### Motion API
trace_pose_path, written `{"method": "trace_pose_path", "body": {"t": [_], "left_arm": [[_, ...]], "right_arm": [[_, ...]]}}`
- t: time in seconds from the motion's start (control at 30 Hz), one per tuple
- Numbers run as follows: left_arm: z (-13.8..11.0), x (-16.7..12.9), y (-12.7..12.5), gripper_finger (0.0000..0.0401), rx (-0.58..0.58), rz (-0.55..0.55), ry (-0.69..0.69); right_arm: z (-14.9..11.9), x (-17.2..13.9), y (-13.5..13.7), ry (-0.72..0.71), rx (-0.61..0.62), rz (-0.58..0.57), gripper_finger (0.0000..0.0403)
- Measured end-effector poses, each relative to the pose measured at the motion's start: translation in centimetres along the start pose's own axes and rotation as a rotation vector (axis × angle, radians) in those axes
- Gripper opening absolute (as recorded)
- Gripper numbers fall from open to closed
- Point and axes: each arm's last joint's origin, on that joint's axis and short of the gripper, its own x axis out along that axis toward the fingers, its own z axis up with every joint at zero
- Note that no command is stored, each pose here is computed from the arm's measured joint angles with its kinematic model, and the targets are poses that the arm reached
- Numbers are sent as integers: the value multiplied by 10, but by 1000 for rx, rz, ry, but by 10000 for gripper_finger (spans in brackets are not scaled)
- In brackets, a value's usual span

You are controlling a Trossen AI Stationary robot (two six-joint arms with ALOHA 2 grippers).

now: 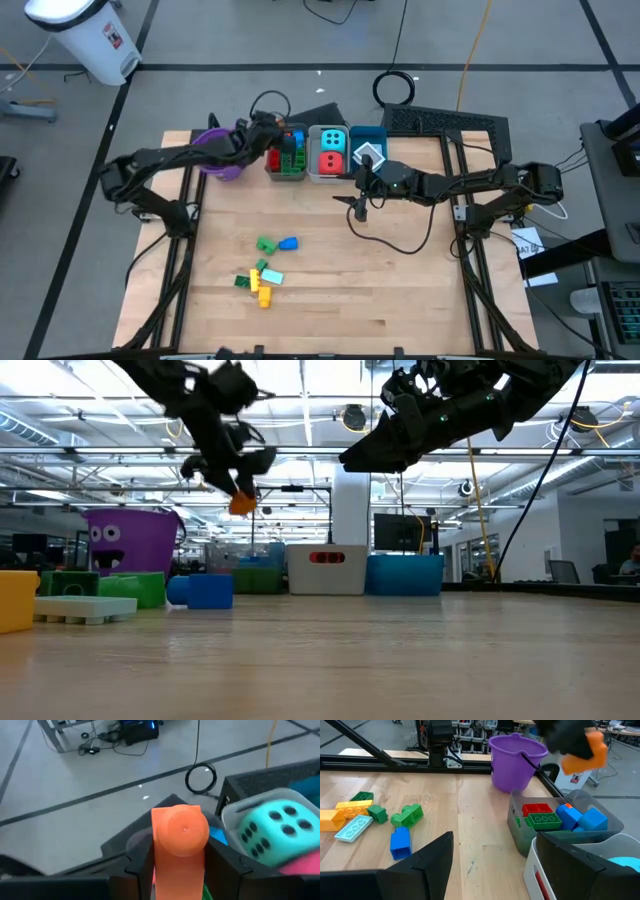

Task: Pick & Place Toys
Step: Put the orange game piece into the black bin, then put the blue game piece into the black bin

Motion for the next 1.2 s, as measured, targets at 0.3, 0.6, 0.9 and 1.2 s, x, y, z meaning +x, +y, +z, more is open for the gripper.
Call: {"method": "trace_pose_path", "body": {"t": [0.3, 0.6, 0.9, 1.2], "left_arm": [[-25, 68, 7, 170, 7, 57, 103], [-37, 82, 7, 196, 72, 63, 155], [-19, 45, -3, 206, 132, -51, 103], [-19, -55, -26, 181, 213, -390, 122]], "right_arm": [[0, 0, 0, 0, -7, 0, 256], [0, 0, 0, 0, -9, 0, 256], [0, 0, 0, 1, -9, 1, 256], [-2, 0, 0, 23, -6, 3, 256]]}}
